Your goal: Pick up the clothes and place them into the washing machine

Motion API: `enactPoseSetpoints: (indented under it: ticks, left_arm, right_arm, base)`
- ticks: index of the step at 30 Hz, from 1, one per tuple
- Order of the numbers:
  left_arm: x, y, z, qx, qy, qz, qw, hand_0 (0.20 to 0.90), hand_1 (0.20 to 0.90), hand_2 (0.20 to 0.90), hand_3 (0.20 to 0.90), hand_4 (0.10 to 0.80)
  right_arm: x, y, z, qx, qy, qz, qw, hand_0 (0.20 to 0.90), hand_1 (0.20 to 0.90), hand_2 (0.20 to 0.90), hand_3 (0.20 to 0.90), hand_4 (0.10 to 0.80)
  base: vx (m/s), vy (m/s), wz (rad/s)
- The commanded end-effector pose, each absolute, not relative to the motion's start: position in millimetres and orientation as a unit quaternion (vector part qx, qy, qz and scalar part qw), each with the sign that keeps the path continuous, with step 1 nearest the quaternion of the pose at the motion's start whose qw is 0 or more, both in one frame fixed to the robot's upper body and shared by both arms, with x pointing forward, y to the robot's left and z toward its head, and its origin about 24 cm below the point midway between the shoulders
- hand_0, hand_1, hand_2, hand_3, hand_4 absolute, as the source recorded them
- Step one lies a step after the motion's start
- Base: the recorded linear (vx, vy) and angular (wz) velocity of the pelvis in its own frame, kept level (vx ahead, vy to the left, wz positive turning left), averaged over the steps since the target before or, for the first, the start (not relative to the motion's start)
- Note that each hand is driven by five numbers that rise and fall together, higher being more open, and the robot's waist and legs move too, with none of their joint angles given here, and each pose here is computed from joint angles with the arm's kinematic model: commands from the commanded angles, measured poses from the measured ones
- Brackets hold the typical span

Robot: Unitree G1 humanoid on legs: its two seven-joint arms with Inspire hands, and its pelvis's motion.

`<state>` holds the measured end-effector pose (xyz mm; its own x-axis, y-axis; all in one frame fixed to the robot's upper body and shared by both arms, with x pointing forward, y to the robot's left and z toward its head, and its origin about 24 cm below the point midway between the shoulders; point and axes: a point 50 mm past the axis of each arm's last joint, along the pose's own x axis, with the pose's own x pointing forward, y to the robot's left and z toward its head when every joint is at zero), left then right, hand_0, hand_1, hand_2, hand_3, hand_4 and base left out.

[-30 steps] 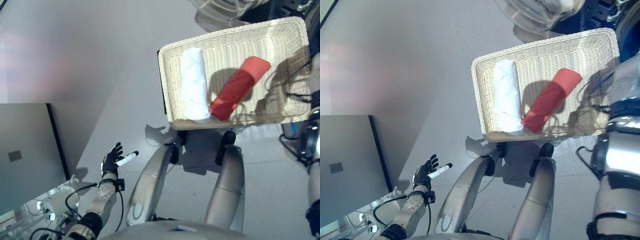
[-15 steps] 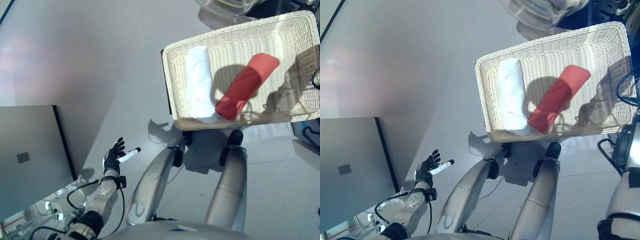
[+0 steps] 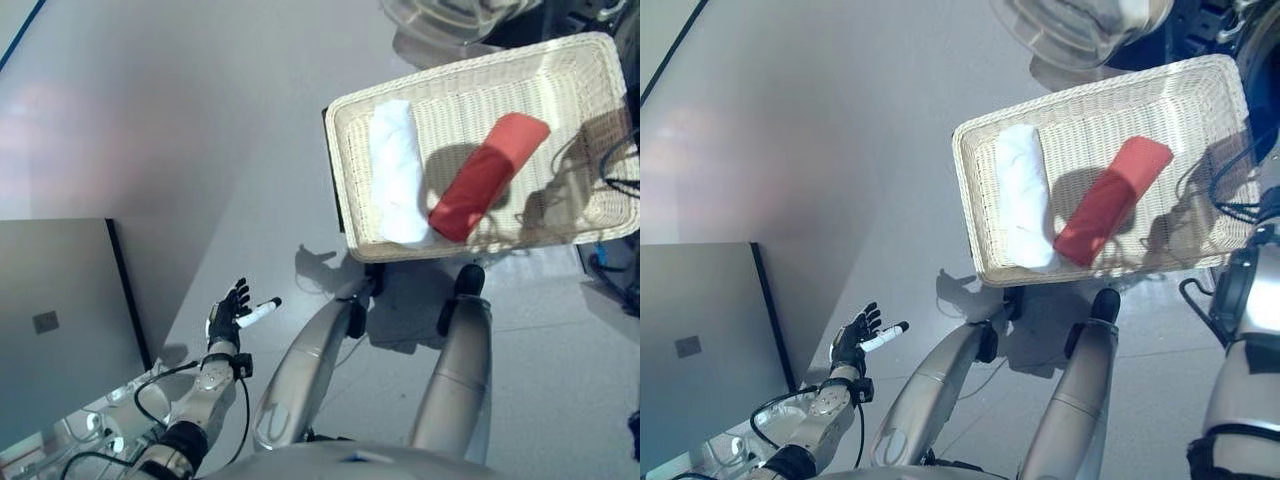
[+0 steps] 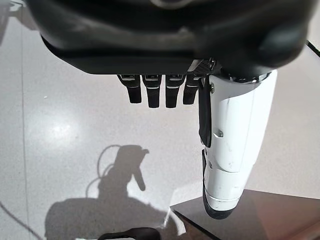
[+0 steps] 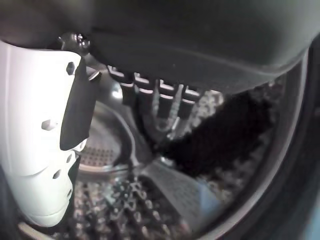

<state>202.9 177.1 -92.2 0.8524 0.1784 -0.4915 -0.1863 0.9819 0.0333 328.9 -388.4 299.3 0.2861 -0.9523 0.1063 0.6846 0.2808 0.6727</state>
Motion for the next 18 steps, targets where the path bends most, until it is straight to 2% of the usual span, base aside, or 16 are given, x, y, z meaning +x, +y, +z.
enactPoseSetpoints:
  ticks: [1, 8, 14, 18]
  left_arm:
    - [194.2, 196.7, -101.7, -0.002, 0.275, 0.146, 0.950, 0.900, 0.900, 0.900, 0.900, 0.800]
    - [196.4, 200.6, -101.0, 0.002, 0.275, 0.147, 0.950, 0.900, 0.900, 0.900, 0.900, 0.800]
    - [192.7, 217.4, -101.1, 0.026, 0.279, 0.160, 0.947, 0.900, 0.900, 0.900, 0.900, 0.800]
    - [189.6, 225.0, -102.4, 0.038, 0.286, 0.166, 0.943, 0.900, 0.900, 0.900, 0.900, 0.800]
  right_arm:
    - [336.3, -372.5, 282.9, 0.198, -0.292, -0.504, 0.789, 0.900, 0.900, 0.900, 0.900, 0.800]
    - [370.4, -323.2, 185.6, 0.206, -0.137, -0.451, 0.858, 0.900, 0.900, 0.900, 0.900, 0.800]
    - [374.7, -308.0, 144.5, 0.093, -0.036, -0.416, 0.904, 0.900, 0.900, 0.900, 0.900, 0.800]
    - [369.7, -308.9, 120.2, 0.068, 0.022, -0.412, 0.908, 0.900, 0.900, 0.900, 0.900, 0.800]
  base:
    - [-0.005, -0.042, -0.04]
    - [-0.013, -0.064, -0.02]
    - [-0.010, -0.068, 0.11]
    - [0.006, -0.065, 0.09]
